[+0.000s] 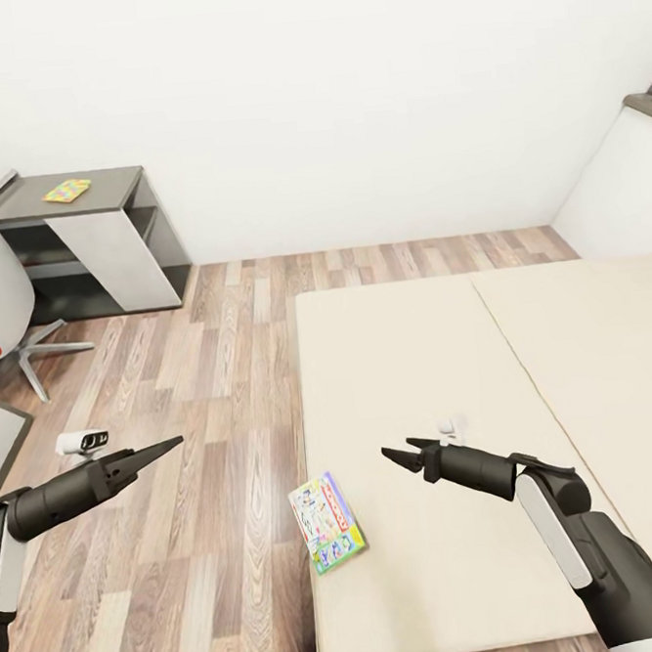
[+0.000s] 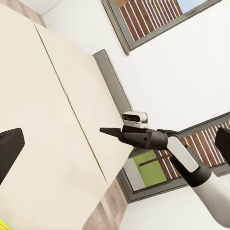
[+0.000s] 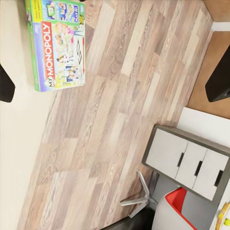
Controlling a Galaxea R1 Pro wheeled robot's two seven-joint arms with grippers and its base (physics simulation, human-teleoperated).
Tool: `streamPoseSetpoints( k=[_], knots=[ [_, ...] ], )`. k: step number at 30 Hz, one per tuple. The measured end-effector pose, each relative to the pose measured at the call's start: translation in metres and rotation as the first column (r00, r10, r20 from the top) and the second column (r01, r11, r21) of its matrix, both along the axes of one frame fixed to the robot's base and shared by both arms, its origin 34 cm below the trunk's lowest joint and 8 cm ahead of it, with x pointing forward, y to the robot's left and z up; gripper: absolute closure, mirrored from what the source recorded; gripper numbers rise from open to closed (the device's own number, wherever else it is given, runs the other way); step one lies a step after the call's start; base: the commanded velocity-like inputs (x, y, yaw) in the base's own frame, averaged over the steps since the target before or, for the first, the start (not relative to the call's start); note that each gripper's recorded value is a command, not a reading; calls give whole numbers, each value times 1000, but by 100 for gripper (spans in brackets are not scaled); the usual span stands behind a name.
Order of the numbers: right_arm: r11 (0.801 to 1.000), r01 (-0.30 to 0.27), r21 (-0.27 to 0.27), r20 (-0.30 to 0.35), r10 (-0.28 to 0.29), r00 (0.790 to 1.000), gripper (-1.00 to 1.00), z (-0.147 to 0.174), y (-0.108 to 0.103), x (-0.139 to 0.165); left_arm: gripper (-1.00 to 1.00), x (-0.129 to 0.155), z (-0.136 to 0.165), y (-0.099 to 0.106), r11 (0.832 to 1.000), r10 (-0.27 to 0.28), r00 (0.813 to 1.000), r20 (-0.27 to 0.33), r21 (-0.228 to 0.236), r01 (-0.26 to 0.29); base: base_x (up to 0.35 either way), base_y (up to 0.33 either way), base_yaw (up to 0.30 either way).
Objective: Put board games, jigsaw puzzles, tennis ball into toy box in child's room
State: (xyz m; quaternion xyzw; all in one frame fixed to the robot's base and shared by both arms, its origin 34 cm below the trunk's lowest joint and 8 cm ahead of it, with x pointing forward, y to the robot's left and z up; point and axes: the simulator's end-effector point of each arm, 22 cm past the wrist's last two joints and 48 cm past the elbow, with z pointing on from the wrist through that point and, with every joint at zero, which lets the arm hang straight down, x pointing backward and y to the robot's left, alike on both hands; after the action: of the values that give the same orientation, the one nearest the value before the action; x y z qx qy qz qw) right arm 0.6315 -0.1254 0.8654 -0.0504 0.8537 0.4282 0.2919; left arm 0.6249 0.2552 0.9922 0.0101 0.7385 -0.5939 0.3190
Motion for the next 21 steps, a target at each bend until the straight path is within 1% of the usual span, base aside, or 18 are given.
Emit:
streamPoseSetpoints(
  k=[11, 16, 21],
  knots=[
    [1000, 16, 0, -6, -16, 1000, -100, 0, -6, 1, -100, 0, 4, -4, 1000, -3, 1000, 19, 3, 3, 0, 0, 0],
    [1000, 21, -5, -5, -21, 1000, -100, -4, -7, 0, -100, -2, -3, -10, 1000, -19, 1000, 20, 25, 19, 0, 0, 0],
    [1000, 26, -5, 2, -26, 1000, -100, -1, -9, 1, -100, -2, -4, -11, 999, -19, 1000, 21, 38, 18, 0, 0, 0]
  ],
)
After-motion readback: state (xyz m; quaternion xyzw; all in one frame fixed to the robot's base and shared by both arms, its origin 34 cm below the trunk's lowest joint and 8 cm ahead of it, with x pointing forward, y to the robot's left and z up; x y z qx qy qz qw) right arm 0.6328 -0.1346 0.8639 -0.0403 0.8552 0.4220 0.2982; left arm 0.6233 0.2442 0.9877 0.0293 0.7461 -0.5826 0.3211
